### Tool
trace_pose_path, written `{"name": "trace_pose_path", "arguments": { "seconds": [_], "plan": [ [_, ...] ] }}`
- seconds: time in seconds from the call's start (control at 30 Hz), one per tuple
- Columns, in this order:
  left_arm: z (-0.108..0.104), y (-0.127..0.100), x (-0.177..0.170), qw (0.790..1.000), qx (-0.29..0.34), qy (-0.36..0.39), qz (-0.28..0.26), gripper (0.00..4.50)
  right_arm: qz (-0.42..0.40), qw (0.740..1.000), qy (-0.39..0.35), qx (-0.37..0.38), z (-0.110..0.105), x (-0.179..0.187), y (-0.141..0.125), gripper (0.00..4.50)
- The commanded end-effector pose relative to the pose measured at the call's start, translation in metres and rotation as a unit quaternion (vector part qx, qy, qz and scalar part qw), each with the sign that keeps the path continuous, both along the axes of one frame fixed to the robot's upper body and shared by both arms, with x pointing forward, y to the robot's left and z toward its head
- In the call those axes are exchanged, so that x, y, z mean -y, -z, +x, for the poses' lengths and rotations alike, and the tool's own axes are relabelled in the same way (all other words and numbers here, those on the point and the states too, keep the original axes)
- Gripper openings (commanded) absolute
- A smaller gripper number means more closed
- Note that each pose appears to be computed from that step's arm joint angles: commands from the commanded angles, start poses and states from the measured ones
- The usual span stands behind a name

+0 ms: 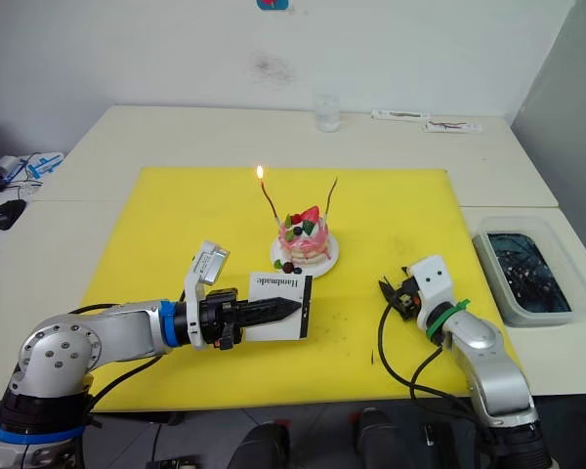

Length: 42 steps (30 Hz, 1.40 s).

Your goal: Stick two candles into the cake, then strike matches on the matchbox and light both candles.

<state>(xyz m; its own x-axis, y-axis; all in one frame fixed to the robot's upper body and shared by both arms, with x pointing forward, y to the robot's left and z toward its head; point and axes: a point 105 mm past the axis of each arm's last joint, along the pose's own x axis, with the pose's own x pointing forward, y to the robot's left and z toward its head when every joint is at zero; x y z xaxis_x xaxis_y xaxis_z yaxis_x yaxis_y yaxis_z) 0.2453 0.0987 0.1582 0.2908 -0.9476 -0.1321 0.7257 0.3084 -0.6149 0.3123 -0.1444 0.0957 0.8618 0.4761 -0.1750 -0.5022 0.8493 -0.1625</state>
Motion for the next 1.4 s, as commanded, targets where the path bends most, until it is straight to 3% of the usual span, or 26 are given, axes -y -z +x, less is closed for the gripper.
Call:
{"name": "trace_pose_path", "arguments": {
  "seconds": [0.03, 0.23, 0.27, 0.37, 0.53, 0.77, 1.07, 1.23, 1.4],
  "plan": [
    [-0.001, -0.010, -0.001, 1.000, 0.017, 0.006, -0.007, 0.00, 0.008, 1.000, 0.000, 0.015, 0.000, -0.001, -0.003, 2.76],
    [-0.001, -0.010, -0.001, 1.000, 0.018, 0.005, -0.006, 0.00, 0.015, 1.000, 0.006, 0.007, 0.002, 0.000, 0.001, 2.76],
    [-0.001, -0.010, -0.001, 1.000, 0.018, 0.005, -0.006, 0.00, 0.016, 1.000, 0.008, 0.006, 0.002, 0.000, 0.002, 2.60],
    [-0.001, -0.010, -0.001, 1.000, 0.018, 0.005, -0.007, 0.00, 0.012, 1.000, 0.008, 0.004, 0.003, 0.000, 0.003, 1.88],
    [0.000, -0.010, 0.000, 1.000, 0.017, 0.004, -0.006, 0.00, 0.007, 1.000, 0.004, 0.001, 0.002, -0.002, 0.004, 0.05],
    [0.000, -0.009, -0.001, 1.000, 0.016, 0.002, -0.007, 0.00, 0.007, 1.000, -0.003, 0.003, -0.001, -0.001, 0.001, 0.02],
    [0.007, -0.009, 0.000, 1.000, 0.015, -0.011, -0.015, 0.00, -0.010, 0.996, -0.078, 0.038, -0.012, -0.014, -0.037, 0.02],
    [0.017, -0.008, 0.003, 0.999, 0.013, -0.027, -0.020, 0.00, -0.033, 0.982, -0.169, 0.074, -0.035, -0.034, -0.071, 0.02],
    [0.027, -0.010, 0.009, 0.999, 0.014, -0.027, -0.030, 0.00, -0.078, 0.951, -0.283, 0.091, -0.067, -0.057, -0.093, 0.02]
  ]
}}
